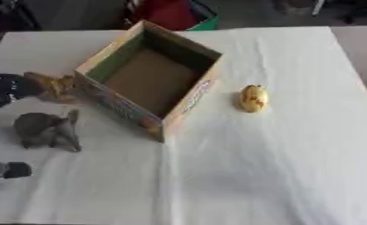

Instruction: Pick up objects on the table and place them in the box.

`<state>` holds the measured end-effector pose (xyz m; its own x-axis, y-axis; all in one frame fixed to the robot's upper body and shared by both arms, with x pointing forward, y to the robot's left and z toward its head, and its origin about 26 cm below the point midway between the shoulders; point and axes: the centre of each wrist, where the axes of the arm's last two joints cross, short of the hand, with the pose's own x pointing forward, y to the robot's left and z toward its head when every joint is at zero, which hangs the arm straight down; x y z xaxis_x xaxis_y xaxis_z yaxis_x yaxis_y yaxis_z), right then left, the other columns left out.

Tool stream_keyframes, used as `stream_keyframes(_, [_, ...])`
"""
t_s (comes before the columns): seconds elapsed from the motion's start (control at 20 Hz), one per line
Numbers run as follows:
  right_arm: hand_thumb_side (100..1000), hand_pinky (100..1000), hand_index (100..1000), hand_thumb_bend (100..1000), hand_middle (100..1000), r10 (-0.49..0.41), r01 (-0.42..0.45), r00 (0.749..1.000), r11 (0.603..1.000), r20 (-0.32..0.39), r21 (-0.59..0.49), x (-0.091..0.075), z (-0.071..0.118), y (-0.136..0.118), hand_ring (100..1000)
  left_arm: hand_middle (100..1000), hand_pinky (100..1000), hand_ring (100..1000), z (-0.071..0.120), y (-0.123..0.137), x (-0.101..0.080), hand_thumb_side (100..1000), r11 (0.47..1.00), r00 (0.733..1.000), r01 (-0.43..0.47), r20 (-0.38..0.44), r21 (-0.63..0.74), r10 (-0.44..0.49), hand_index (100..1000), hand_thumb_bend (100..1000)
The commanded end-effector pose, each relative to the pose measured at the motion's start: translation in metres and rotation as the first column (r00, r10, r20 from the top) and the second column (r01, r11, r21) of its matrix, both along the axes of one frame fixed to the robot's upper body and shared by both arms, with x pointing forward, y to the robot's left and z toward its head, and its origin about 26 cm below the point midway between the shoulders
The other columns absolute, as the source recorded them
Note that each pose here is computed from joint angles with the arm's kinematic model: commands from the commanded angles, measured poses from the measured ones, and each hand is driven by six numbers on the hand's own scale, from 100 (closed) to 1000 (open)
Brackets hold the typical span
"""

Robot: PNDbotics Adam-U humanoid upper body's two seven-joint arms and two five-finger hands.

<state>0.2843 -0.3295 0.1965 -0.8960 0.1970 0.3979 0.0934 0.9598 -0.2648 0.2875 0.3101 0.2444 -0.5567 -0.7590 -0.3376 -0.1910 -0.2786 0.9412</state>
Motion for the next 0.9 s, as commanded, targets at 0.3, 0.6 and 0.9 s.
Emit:
stream_keyframes(0.3, [940, 706, 842, 100, 623, 0.015, -0.015, 1.000, 1.000, 0.017, -0.021, -0.002, 0.008, 0.001, 1000, 913, 752, 933, 0.020, 0.019, 0.020, 933, 0.999, 0.996, -0.036, -0.079, 0.036, 0.039, 1000, 694])
stream_keyframes(0.6, [941, 706, 842, 100, 622, 0.019, -0.018, 1.000, 1.000, 0.014, -0.022, -0.002, 0.008, 0.002, 1000, 903, 742, 921, 0.025, 0.036, 0.043, 880, 0.994, 0.980, -0.110, -0.167, 0.021, 0.112, 991, 631])
stream_keyframes(0.9, [942, 706, 842, 100, 621, 0.017, -0.016, 1.000, 1.000, 0.011, -0.016, -0.002, 0.007, 0.002, 1000, 902, 732, 910, 0.024, 0.046, 0.062, 822, 0.989, 0.956, -0.148, -0.252, 0.026, 0.149, 956, 599])
